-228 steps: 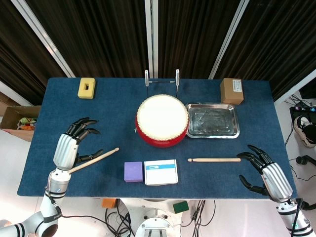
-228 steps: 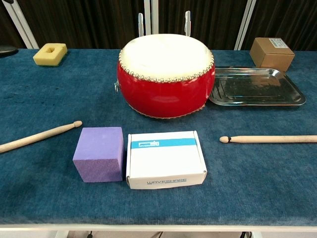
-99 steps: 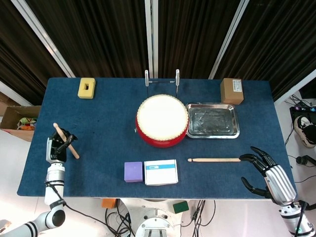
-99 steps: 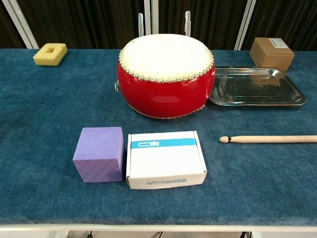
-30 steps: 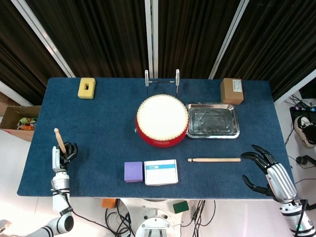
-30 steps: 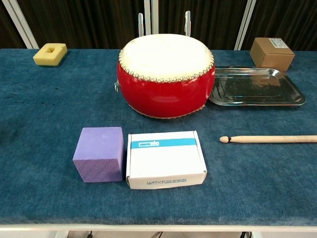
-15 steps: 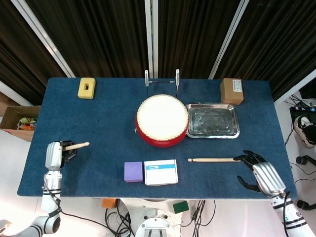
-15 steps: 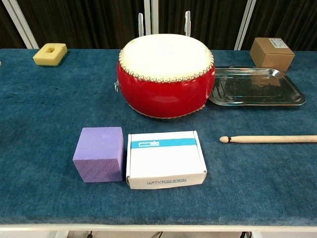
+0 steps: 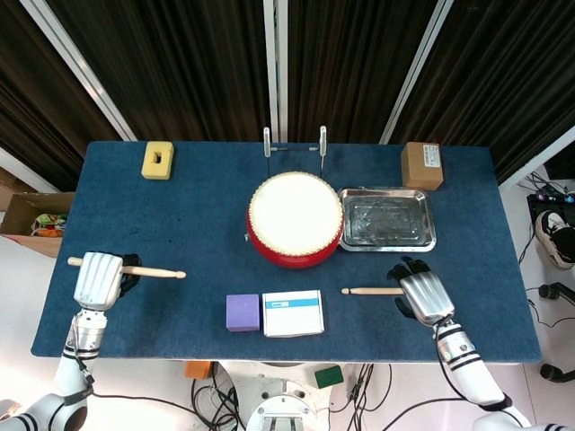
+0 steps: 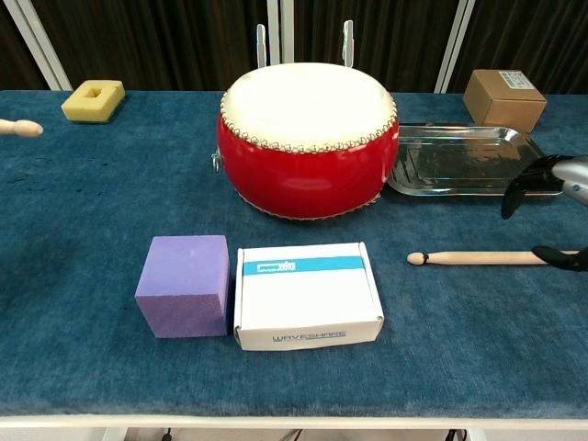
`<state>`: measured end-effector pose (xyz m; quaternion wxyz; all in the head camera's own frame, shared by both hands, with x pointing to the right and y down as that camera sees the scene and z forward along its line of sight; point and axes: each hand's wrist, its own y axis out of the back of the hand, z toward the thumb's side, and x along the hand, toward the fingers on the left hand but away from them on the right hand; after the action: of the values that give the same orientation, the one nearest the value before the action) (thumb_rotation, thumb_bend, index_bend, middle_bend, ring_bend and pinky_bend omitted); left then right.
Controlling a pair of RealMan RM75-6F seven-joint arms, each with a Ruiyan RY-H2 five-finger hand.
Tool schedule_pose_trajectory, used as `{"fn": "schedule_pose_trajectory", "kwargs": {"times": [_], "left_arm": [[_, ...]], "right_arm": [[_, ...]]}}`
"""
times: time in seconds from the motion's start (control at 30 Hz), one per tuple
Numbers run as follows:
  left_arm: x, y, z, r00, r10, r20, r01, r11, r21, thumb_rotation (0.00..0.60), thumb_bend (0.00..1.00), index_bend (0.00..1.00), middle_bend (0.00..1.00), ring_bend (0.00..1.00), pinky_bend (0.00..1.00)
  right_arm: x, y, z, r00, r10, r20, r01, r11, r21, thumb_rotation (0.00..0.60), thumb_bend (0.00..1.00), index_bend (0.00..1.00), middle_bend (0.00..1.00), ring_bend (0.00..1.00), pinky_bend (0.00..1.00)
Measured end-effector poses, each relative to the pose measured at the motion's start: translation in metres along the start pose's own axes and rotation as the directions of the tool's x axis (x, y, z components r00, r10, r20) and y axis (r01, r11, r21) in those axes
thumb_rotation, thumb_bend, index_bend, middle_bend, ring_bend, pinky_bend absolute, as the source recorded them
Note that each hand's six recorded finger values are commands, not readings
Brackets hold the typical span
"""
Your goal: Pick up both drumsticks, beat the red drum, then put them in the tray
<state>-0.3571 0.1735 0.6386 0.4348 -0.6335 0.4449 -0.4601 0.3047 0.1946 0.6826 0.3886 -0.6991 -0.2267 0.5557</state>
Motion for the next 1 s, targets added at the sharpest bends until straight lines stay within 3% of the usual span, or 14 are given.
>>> {"fn": "schedule_pose_trajectory", "kwargs": {"times": [0.17, 0.33, 0.77, 0.9, 1.0], "left_arm": [[0.002, 0.012, 0.014, 0.999, -0.020, 0.026, 0.020, 0.999, 0.027, 0.600, 0.64, 1.00, 1.00, 1.00, 1.00], [0.002, 0.010, 0.017, 0.998, -0.051, 0.024, 0.050, 0.998, 0.027, 0.600, 0.64, 1.00, 1.00, 1.00, 1.00], [0.002, 0.004, 0.018, 0.997, -0.073, 0.021, 0.073, 0.997, 0.002, 0.600, 0.64, 1.00, 1.00, 1.00, 1.00], [0.002, 0.004, 0.017, 0.997, -0.075, 0.020, 0.075, 0.997, -0.005, 0.600, 0.64, 1.00, 1.00, 1.00, 1.00], [0.001, 0.004, 0.017, 0.997, -0.076, 0.018, 0.076, 0.997, -0.012, 0.600, 0.64, 1.00, 1.00, 1.00, 1.00]], "right_arm": [[-0.024, -0.019, 0.020, 0.999, 0.029, -0.013, -0.028, 0.998, 0.052, 0.600, 0.35, 0.42, 0.26, 0.05, 0.23], [-0.036, -0.028, 0.034, 0.999, 0.022, -0.031, -0.018, 0.995, 0.095, 0.600, 0.36, 0.44, 0.26, 0.04, 0.23], [-0.029, -0.042, 0.038, 0.999, 0.000, -0.053, 0.007, 0.991, 0.136, 0.600, 0.37, 0.51, 0.27, 0.04, 0.23], [-0.027, -0.042, 0.040, 0.998, -0.013, -0.061, 0.021, 0.991, 0.132, 0.600, 0.46, 0.57, 0.29, 0.05, 0.23], [-0.025, -0.037, 0.040, 0.997, -0.040, -0.061, 0.046, 0.995, 0.091, 0.600, 0.48, 0.62, 0.32, 0.06, 0.23]]}}
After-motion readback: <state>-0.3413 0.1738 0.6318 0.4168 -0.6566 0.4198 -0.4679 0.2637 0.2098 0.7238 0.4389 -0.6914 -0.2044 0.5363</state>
